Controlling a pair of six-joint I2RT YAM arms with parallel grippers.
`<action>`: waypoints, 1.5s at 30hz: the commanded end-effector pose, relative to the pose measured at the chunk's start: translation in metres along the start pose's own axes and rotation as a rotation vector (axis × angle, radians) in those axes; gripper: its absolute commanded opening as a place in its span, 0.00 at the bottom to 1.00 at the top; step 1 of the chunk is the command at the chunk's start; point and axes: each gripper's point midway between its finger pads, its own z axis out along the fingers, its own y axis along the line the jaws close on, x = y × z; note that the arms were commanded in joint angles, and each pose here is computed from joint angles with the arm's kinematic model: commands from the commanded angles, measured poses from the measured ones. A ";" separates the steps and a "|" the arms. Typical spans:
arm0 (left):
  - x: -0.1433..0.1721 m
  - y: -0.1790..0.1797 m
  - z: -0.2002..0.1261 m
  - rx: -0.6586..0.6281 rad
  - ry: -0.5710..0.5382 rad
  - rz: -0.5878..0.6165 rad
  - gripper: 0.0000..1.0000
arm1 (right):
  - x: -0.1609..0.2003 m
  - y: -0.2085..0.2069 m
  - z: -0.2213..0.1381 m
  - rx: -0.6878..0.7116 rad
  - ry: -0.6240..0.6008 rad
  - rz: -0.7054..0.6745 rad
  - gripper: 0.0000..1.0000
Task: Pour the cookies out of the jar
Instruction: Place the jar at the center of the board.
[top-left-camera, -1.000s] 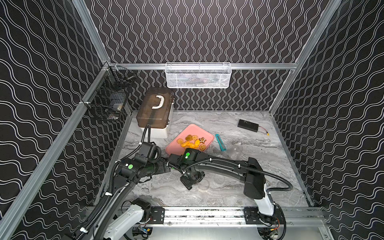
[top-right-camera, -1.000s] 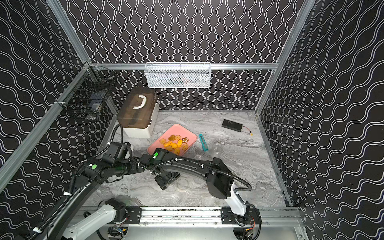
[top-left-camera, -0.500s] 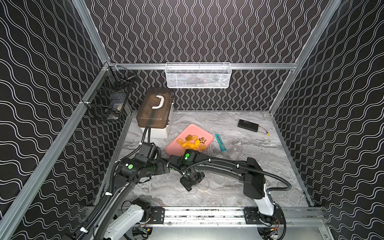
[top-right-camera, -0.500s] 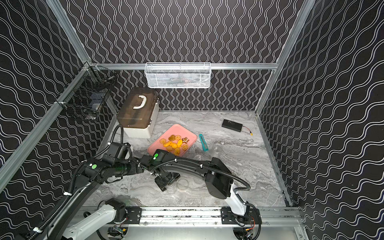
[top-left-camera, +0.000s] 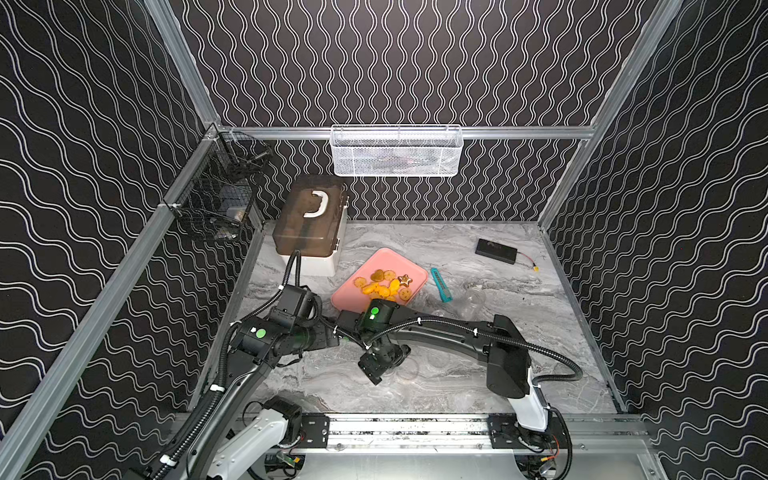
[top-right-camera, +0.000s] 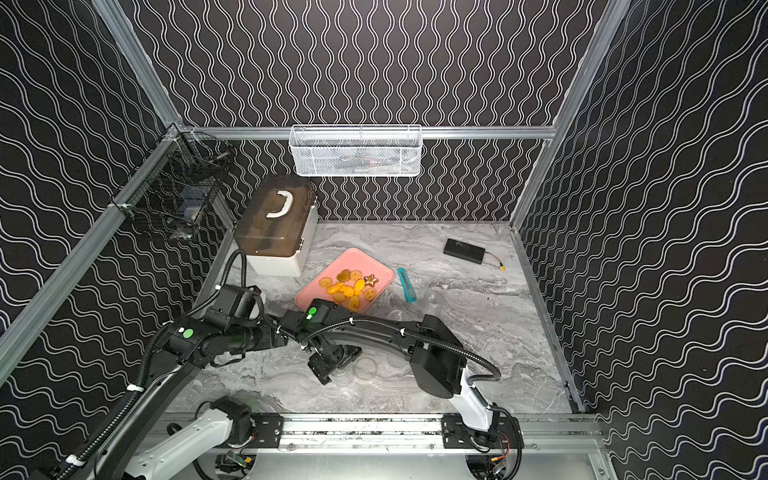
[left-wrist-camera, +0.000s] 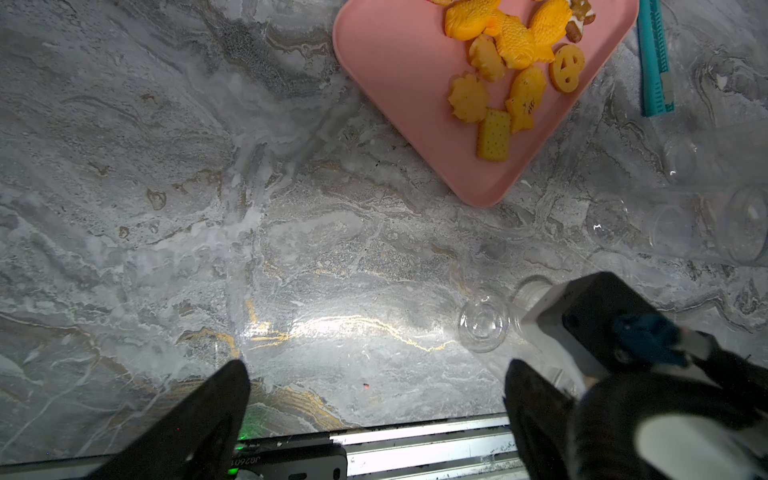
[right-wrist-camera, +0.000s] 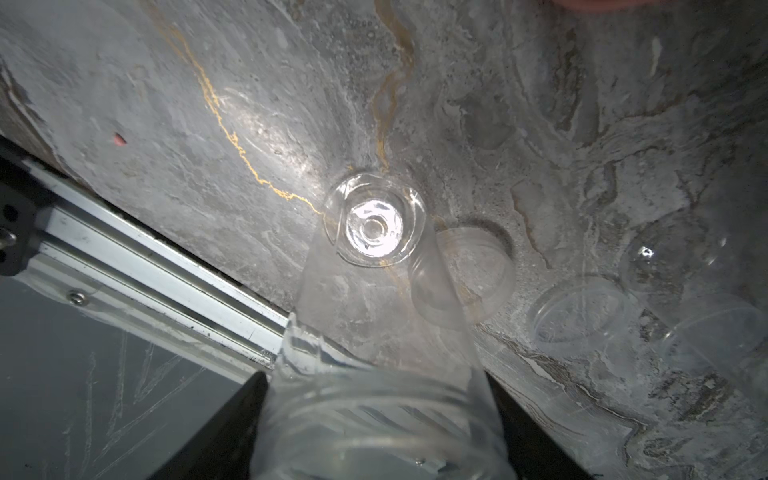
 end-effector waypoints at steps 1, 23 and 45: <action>-0.004 -0.004 0.000 0.022 -0.016 0.004 0.99 | 0.004 -0.002 -0.001 0.009 0.012 0.008 0.79; -0.003 -0.004 -0.002 0.026 -0.017 0.005 0.99 | 0.002 -0.003 -0.005 0.016 -0.012 0.011 0.93; -0.005 -0.003 -0.003 0.022 -0.035 0.002 0.99 | -0.016 -0.021 -0.105 -0.005 -0.315 0.058 0.97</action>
